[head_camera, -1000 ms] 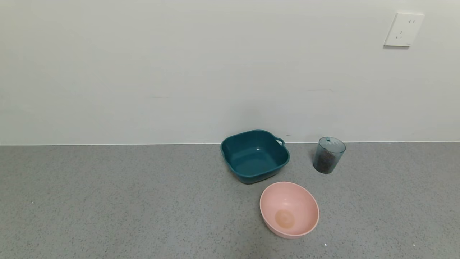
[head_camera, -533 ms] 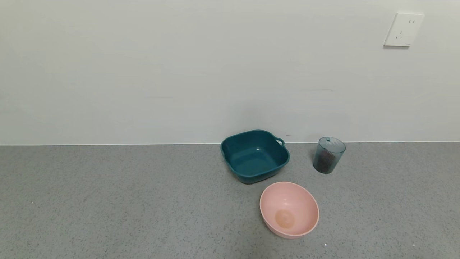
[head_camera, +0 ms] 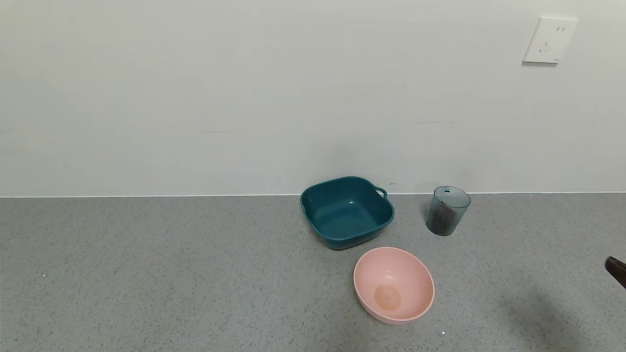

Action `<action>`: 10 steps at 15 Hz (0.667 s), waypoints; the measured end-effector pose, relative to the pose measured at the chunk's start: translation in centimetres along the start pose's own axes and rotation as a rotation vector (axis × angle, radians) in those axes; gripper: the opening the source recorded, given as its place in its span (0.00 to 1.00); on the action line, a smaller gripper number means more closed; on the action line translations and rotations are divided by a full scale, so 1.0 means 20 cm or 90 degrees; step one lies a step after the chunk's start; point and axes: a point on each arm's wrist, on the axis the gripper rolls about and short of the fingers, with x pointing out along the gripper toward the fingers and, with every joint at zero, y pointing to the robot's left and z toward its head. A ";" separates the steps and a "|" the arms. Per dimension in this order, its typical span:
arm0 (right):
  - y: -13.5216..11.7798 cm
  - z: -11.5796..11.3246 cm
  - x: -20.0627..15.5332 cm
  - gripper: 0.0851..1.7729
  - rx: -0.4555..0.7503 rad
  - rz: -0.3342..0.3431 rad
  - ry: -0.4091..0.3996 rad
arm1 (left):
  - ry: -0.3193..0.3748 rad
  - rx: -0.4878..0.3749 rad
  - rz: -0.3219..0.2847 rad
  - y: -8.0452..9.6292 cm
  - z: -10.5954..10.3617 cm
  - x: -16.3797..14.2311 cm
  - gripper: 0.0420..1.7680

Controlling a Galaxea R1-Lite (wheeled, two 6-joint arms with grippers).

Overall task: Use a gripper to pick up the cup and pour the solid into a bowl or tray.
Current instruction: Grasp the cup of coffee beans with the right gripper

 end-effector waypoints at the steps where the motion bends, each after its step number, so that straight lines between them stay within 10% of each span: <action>1: 0.00 0.01 0.09 0.96 -0.001 0.001 0.017 | 0.000 0.000 0.000 0.00 0.00 0.00 0.99; 10: 0.01 -0.21 0.72 0.96 -0.007 0.008 0.123 | 0.000 0.000 0.000 0.00 0.00 0.00 0.99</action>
